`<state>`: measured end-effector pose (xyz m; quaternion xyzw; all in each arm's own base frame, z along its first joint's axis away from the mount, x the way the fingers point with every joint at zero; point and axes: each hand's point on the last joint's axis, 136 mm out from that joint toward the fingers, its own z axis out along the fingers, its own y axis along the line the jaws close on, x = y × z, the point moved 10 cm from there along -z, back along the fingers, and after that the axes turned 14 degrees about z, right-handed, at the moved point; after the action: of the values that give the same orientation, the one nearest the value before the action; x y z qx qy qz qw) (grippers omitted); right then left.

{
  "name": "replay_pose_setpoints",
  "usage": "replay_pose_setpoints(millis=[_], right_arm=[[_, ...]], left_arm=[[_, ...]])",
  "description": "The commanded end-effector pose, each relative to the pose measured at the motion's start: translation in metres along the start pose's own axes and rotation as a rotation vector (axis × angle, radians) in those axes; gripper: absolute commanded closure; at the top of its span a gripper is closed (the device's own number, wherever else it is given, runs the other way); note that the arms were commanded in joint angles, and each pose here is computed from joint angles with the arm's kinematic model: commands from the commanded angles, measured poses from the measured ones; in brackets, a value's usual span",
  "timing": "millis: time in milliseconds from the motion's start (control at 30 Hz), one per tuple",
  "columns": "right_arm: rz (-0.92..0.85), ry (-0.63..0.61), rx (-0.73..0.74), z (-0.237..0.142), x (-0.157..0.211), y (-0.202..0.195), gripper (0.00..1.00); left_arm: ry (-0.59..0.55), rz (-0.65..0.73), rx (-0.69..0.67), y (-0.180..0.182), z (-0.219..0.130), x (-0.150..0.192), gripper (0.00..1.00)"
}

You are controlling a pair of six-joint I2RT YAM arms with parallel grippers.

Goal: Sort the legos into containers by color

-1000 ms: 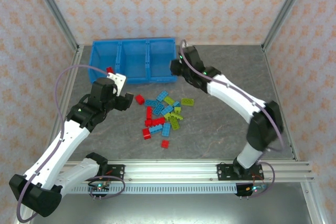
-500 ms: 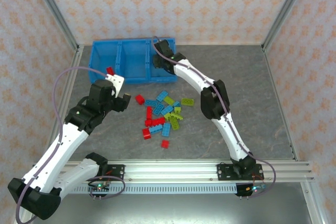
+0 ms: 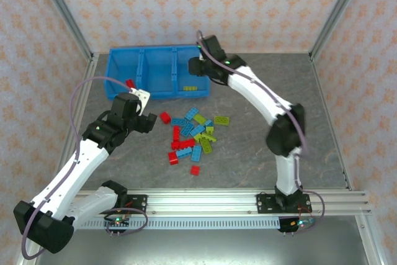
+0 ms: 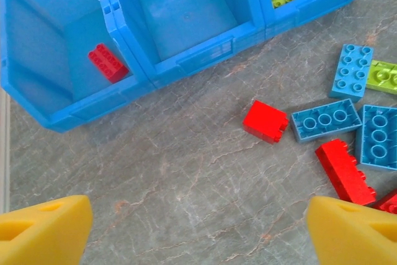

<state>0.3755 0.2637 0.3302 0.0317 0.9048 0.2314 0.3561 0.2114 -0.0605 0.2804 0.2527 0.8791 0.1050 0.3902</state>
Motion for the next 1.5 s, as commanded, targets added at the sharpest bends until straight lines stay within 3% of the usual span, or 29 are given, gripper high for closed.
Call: replay_pose_setpoints(millis=[0,200,367,467,867,1100,1467], right_arm=[[0.044,-0.04,-0.041,-0.057,0.02,-0.02,0.51],[0.107,-0.101,-0.078,-0.126,0.077,-0.071,0.33],[0.147,-0.142,-0.054,-0.15,0.103,-0.097,0.11],[0.17,-0.155,-0.019,-0.149,0.111,-0.107,0.06],[0.227,-0.197,0.157,-0.141,0.118,-0.126,0.04],[0.23,-0.189,0.178,-0.142,0.123,-0.131,0.04],[0.23,-0.192,0.191,-0.145,0.126,-0.134,0.04]], left_arm=[[0.004,-0.124,0.076,-0.002,-0.009,-0.007,0.09],[0.042,-0.514,0.201,-0.016,-0.008,-0.005,0.17],[0.076,-0.639,0.223,-0.041,0.007,-0.003,0.23],[0.076,-0.614,0.243,-0.065,0.017,-0.015,0.25],[0.169,-0.419,0.278,-0.195,0.069,-0.056,0.35],[0.193,-0.325,0.193,-0.21,0.097,-0.063,0.5],[0.258,-0.247,0.164,-0.233,0.129,-0.064,0.51]])
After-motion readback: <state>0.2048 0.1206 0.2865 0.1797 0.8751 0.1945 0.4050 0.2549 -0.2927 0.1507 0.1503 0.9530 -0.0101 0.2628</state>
